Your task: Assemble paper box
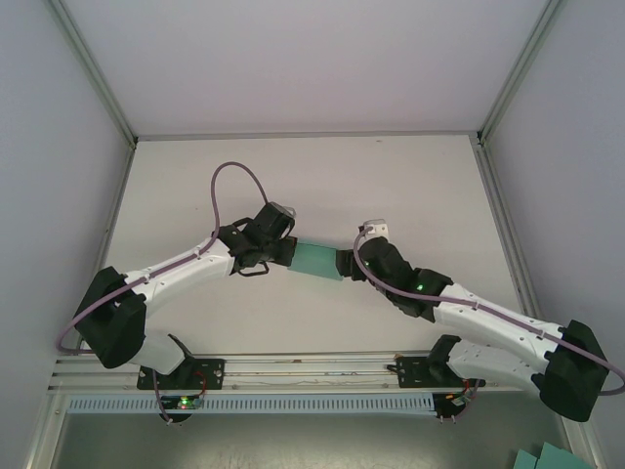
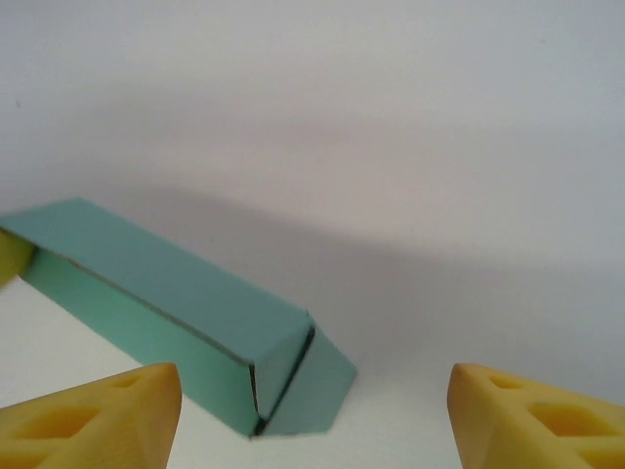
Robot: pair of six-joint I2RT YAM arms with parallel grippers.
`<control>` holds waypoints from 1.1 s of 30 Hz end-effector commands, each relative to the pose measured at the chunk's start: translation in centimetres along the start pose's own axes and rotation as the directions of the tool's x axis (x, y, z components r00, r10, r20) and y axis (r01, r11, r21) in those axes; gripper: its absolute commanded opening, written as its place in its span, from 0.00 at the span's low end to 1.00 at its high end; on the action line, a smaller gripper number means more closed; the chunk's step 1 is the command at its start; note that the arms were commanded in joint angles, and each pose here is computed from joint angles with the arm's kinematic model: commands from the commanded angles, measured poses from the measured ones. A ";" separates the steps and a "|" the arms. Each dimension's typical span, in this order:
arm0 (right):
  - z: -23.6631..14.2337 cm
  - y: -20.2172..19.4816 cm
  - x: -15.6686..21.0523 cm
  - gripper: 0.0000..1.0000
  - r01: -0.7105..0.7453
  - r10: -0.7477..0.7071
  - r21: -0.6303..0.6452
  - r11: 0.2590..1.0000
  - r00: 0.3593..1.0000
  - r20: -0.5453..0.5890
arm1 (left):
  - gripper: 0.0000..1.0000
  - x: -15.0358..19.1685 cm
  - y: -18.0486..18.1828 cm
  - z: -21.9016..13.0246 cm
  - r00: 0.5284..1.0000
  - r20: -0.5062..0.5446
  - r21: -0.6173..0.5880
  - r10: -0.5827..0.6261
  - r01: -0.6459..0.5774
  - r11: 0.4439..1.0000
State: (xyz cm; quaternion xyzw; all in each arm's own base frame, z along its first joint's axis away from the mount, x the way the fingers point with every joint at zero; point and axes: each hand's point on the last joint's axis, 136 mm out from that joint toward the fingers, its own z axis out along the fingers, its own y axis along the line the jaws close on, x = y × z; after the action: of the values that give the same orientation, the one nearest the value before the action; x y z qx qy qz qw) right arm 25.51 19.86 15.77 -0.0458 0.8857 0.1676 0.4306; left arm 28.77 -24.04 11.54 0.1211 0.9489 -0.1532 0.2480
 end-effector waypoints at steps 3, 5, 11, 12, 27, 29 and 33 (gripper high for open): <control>1.0 0.5 -3.0 0.72 -0.026 0.027 -0.004 1.000 0.998 0.050 | 0.00 7.7 2.1 2.0 0.962 -0.273 -0.059 0.025 -0.042 0.997; 2.0 0.1 -2.5 0.66 -0.039 0.039 0.022 0.999 0.999 0.020 | 0.00 7.6 2.1 1.9 0.963 -0.269 -0.062 0.022 -0.040 0.997; 3.8 -1.9 2.8 0.62 -0.064 0.076 0.089 0.994 0.988 -0.138 | 0.00 7.0 2.0 1.4 0.971 -0.239 -0.058 0.026 -0.041 0.997; 4.1 -2.3 4.1 0.62 -0.070 0.086 0.101 0.992 0.983 -0.165 | 0.00 6.9 1.7 1.3 0.971 -0.238 -0.043 0.034 -0.046 0.998; 4.6 -5.0 10.3 0.54 -0.132 0.186 0.198 0.971 0.941 -0.284 | 0.80 2.5 -3.1 -5.7 0.993 -0.046 0.205 0.113 -0.101 0.974; 4.8 -5.1 10.7 0.53 -0.126 0.184 0.203 0.971 0.936 -0.299 | 0.90 1.4 -2.9 -6.2 0.996 -0.002 0.184 0.087 -0.085 0.979; 4.9 -5.5 11.4 0.52 -0.112 0.178 0.216 0.970 0.931 -0.318 | 0.99 -0.5 -0.4 -5.5 0.998 0.017 0.112 -0.059 0.057 0.992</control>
State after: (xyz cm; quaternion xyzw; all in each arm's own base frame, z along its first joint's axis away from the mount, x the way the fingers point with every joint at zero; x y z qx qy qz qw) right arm 28.01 21.05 10.60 0.0626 0.8971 0.2105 0.3835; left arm 24.82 -23.77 16.21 0.1616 0.9308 -0.2237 0.2397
